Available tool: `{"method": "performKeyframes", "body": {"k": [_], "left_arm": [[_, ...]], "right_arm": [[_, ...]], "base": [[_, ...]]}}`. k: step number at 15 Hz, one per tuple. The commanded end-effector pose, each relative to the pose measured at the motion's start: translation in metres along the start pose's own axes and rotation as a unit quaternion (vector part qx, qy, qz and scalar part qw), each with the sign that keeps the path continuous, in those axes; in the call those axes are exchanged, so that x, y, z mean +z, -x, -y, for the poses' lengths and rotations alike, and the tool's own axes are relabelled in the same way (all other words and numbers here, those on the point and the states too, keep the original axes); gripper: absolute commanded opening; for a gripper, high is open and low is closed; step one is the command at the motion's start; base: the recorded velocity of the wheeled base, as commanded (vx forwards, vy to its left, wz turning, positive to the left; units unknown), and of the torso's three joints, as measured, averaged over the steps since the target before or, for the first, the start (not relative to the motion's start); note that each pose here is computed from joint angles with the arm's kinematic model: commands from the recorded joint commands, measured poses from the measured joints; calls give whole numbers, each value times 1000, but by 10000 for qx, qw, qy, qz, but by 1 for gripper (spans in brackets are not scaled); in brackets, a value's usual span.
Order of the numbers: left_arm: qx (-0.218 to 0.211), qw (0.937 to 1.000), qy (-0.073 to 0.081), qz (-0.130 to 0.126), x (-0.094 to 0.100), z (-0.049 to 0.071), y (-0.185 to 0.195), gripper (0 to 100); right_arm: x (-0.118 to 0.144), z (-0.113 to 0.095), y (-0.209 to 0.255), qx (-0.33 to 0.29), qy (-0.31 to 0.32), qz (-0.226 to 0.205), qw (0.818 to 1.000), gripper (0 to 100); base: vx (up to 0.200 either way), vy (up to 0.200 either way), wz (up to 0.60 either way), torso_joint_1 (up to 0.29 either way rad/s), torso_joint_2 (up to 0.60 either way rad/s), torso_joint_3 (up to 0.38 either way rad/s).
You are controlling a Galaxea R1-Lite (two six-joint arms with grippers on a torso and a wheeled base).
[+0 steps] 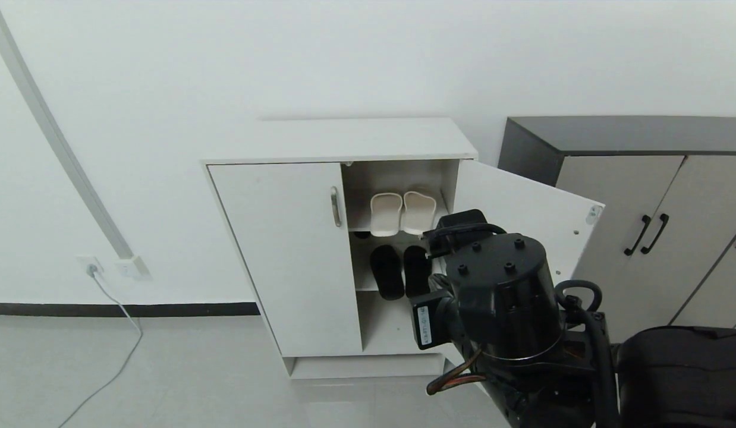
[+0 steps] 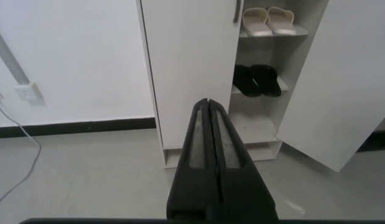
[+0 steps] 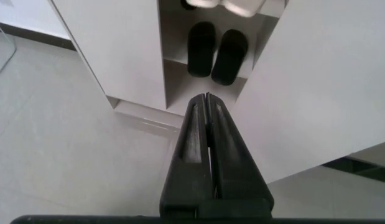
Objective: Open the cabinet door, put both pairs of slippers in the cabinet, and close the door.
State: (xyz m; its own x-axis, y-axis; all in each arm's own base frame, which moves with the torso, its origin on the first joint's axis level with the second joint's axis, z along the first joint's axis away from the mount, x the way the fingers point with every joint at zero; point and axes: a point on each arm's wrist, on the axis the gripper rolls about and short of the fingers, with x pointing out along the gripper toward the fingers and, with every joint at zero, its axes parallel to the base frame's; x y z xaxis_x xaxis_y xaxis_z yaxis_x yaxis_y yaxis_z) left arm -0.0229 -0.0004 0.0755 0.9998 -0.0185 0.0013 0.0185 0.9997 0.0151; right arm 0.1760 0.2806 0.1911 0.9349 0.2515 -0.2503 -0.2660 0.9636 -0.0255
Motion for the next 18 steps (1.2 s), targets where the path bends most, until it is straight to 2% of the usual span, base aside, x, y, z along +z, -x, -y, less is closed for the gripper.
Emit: {"method": "performKeyframes", "body": {"k": [1, 18], "left_arm": [[0, 10000, -1, -6, 0, 0, 0, 0], [0, 10000, 7, -6, 0, 0, 0, 0]], "right_arm": [[0, -1, 0, 21, 3, -4, 10000, 0], [-3, 3, -7, -25, 40, -66, 10000, 0]], "base": [[0, 0, 0, 183, -496, -310], [0, 0, 0, 228, -539, -311]]}}
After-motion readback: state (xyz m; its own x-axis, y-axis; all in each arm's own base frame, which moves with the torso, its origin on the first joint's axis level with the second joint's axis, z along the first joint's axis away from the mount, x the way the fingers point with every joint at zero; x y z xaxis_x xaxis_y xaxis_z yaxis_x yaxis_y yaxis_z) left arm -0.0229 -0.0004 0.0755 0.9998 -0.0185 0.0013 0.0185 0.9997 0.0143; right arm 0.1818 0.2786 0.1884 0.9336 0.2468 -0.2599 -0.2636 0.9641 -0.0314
